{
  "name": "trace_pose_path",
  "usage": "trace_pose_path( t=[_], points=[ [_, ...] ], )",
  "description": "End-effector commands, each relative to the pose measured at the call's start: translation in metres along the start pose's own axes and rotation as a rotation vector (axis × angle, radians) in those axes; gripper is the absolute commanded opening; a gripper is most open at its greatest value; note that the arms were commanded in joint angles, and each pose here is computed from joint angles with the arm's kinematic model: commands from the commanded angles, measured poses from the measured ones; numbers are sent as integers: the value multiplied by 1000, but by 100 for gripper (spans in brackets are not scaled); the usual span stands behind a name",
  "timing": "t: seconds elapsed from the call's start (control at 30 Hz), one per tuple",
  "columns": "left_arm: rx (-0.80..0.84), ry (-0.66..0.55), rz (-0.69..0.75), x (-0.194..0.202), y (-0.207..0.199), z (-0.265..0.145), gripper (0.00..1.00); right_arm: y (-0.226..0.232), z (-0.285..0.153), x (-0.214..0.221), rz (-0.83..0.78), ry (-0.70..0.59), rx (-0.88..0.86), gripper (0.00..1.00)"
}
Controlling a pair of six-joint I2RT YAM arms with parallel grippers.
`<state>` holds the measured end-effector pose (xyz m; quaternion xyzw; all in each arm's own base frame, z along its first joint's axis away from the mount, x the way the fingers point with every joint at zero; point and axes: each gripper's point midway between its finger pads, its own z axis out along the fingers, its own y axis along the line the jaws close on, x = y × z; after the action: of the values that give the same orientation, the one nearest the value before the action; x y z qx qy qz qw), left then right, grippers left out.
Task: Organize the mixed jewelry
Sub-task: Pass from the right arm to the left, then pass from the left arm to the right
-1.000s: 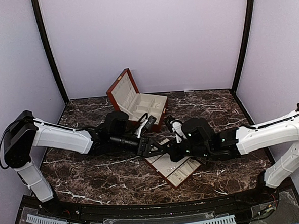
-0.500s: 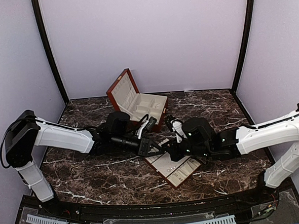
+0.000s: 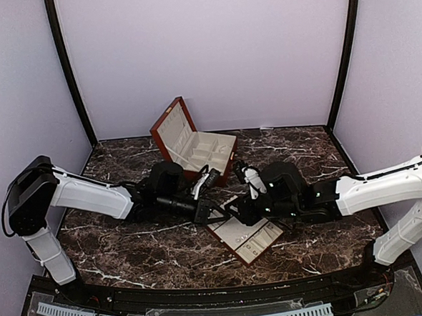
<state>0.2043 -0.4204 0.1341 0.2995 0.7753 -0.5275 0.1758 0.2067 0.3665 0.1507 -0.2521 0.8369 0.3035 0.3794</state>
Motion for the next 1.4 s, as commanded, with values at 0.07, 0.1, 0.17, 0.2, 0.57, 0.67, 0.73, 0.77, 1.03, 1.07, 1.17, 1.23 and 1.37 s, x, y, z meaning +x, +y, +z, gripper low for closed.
trace_pose_path(
  t=[0.07, 0.1, 0.17, 0.2, 0.57, 0.67, 0.73, 0.77, 1.03, 1.07, 1.17, 1.23, 1.37],
  points=[
    [26, -103, 105, -13, -14, -12, 0, 13, -25, -40, 110, -109, -144, 51],
    [28, -115, 112, -14, -15, -13, 0, 14, -29, -43, 127, -116, -177, 56],
    [38, -143, 139, -17, -20, -17, 0, 15, -35, -49, 166, -129, -232, 62],
    [48, -162, 157, -19, -24, -21, 0, 14, -37, -46, 189, -121, -261, 64],
    [225, -309, 354, -28, -77, -54, 0, 51, -61, -47, 282, -52, -645, 70],
    [243, -310, 369, -27, -81, -56, 0, 54, -60, -45, 284, -39, -664, 65],
    [253, -310, 376, -26, -83, -56, 0, 55, -57, -44, 283, -32, -660, 61],
    [257, -310, 381, -27, -84, -56, 0, 55, -56, -45, 282, -33, -659, 59],
    [268, -300, 389, -23, -87, -55, 0, 64, -51, -51, 253, -28, -671, 41],
    [268, -298, 390, -22, -87, -55, 0, 65, -51, -52, 254, -31, -675, 40],
    [269, -297, 394, -21, -88, -55, 0, 66, -51, -54, 254, -33, -682, 37],
    [273, -296, 398, -21, -89, -55, 0, 66, -50, -55, 256, -33, -682, 35],
    [272, -295, 398, -20, -89, -55, 0, 67, -51, -55, 262, -34, -685, 29]
  ],
)
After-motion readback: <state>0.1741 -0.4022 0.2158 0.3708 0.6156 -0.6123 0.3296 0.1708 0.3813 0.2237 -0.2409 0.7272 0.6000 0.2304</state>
